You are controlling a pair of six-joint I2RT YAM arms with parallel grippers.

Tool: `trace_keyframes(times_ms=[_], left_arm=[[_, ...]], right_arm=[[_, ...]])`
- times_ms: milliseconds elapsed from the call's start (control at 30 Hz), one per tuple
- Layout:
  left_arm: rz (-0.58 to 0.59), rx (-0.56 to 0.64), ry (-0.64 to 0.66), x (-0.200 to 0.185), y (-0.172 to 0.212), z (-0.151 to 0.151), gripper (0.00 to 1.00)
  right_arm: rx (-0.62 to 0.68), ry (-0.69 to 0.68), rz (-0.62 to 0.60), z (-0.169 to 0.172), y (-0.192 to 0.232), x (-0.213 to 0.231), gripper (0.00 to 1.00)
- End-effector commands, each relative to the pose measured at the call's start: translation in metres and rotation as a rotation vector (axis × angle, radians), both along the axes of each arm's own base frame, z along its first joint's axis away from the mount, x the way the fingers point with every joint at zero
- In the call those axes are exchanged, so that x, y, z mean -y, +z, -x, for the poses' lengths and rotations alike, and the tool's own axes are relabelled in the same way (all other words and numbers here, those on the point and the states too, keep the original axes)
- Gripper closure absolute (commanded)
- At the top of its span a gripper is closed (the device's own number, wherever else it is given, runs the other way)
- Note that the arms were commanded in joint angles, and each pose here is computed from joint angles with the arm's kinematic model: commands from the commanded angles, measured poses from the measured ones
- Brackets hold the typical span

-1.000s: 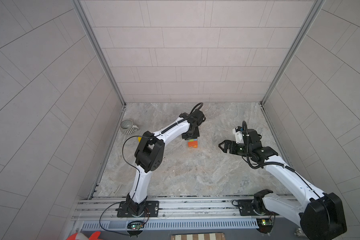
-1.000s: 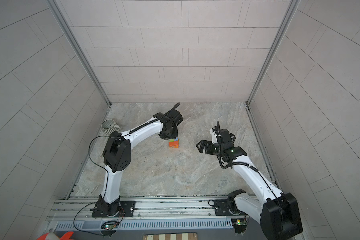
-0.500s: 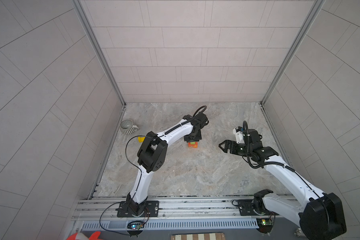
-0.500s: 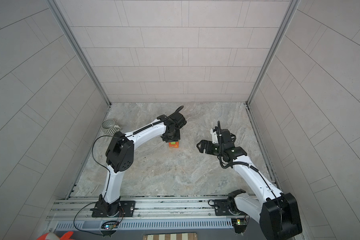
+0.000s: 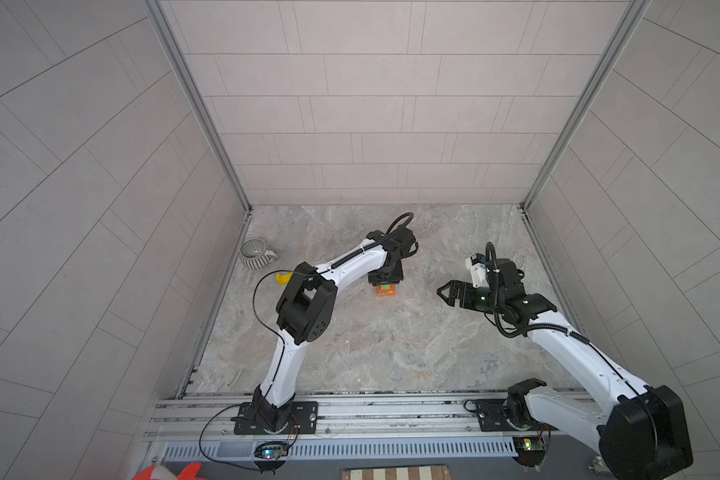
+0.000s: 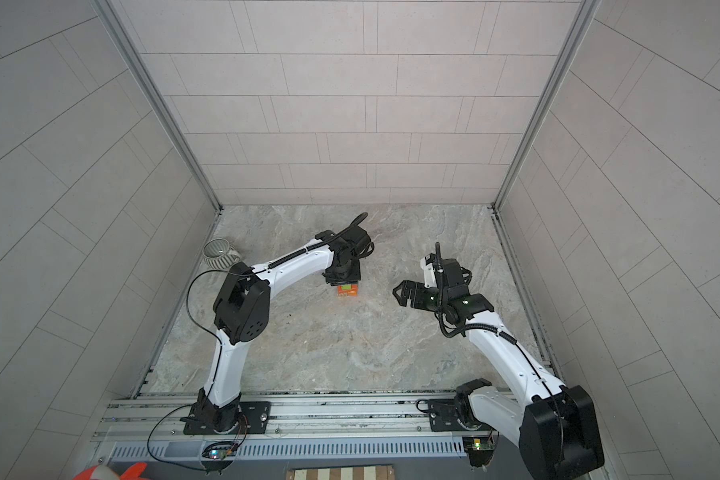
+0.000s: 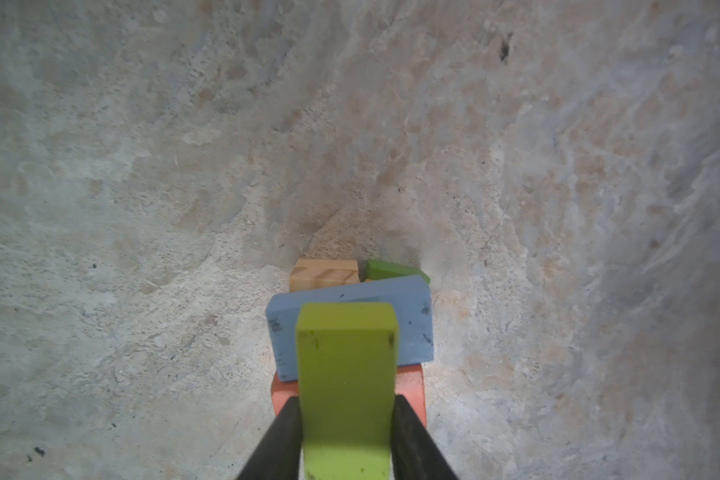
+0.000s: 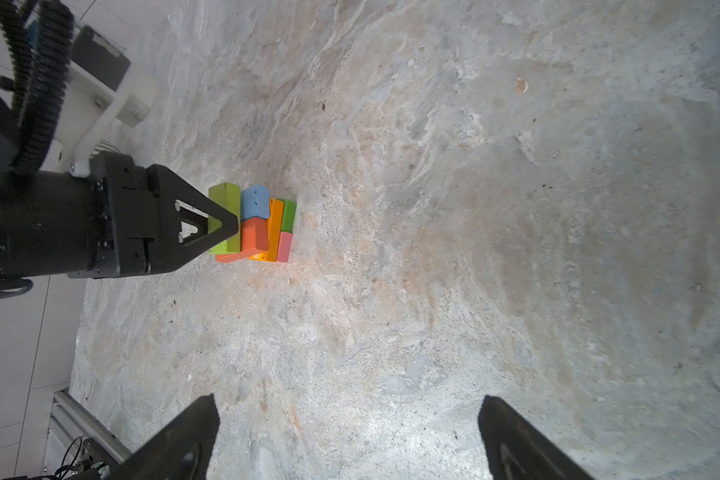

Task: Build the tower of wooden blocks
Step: 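Lower the lime green block onto the stack and open the left gripper, then withdraw the left gripper toward the robot while the right arm swings across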

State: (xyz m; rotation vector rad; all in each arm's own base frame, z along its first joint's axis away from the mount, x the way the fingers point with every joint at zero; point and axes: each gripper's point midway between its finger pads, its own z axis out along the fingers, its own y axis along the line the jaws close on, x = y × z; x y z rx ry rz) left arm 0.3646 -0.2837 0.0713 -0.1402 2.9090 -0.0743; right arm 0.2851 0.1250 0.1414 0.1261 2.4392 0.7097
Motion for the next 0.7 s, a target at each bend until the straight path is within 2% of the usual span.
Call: trace_keyframes(times_ms=[0,133,333,467,567,667], left_arm=[[-0.009,0.004,-0.007,0.002,0.001,-0.001,0.49],[-0.010,0.025,-0.017,0.001,0.010,-0.001,0.40],[-0.027,0.142,-0.035,-0.020,0.060,0.000,0.20],[-0.039,0.258,-0.021,-0.058,0.102,0.011,0.05],[0.004,0.339,0.043,-0.096,0.125,0.024,0.00],[0.085,0.417,0.134,-0.136,0.137,0.039,0.00]], right_arm=[[0.022,0.004,-0.009,0.001,0.003,0.000,0.01],[0.041,0.008,-0.002,0.001,0.007,0.001,0.01],[0.081,-0.005,0.056,0.002,0.019,0.011,0.00],[0.081,0.017,0.065,-0.001,0.024,0.005,0.01],[0.090,0.036,0.102,-0.008,0.026,-0.005,0.01],[0.100,0.077,0.150,-0.019,0.030,-0.028,0.06]])
